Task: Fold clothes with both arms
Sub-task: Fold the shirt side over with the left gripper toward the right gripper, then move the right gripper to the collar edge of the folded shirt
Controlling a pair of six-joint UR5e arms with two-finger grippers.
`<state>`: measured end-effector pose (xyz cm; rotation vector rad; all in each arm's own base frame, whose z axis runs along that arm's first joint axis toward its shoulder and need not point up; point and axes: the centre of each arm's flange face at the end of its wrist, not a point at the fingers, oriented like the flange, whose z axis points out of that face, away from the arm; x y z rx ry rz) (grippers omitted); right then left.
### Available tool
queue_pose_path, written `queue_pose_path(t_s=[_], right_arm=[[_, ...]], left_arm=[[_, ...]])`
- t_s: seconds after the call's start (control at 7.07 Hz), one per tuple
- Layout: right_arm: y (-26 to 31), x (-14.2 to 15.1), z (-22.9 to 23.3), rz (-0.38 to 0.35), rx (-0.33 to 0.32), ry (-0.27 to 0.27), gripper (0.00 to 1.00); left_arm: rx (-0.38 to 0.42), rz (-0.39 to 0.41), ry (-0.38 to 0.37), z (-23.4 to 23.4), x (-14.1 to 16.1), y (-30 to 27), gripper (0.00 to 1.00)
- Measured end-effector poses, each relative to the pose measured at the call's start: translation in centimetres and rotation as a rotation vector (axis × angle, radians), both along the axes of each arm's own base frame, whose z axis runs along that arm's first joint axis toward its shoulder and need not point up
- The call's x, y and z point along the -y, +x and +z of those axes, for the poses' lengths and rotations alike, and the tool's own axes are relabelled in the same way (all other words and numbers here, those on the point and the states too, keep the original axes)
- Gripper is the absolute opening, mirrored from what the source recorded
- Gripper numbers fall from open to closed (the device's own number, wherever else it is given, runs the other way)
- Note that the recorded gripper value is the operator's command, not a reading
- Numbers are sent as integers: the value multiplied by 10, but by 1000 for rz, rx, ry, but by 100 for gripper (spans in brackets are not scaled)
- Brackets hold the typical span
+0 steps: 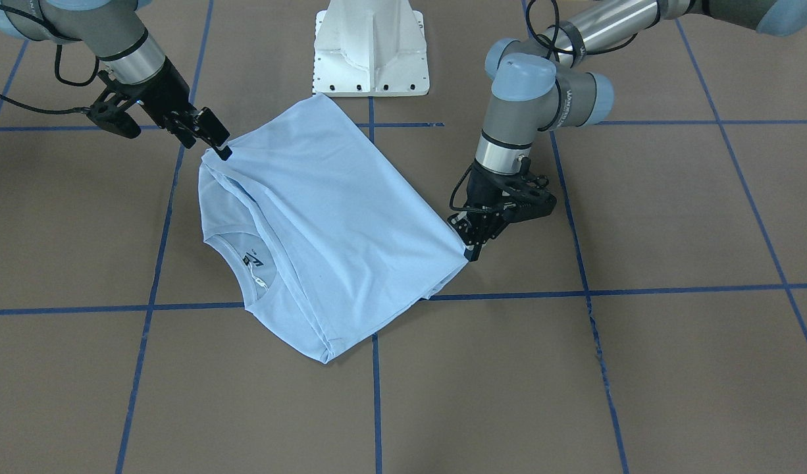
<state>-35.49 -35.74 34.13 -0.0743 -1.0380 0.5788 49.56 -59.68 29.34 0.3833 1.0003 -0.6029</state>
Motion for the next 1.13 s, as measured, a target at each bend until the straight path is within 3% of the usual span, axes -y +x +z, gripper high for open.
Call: queue_pose_path(t_s=[0.28, 0.71, 0.85, 1.13], right_arm=[[-2, 7, -4, 29, 0, 17, 100], [-10, 21, -8, 68, -7, 37, 100], [-19, 28, -14, 73, -1, 41, 100], [-48, 47, -39, 78, 4, 35, 100]], left_arm=[[28, -18, 60, 19, 79, -5, 0], [31, -14, 91, 18, 114, 6, 0], [26, -13, 99, 20, 120, 12, 26], [-11, 0, 133, 2, 111, 8, 29]])
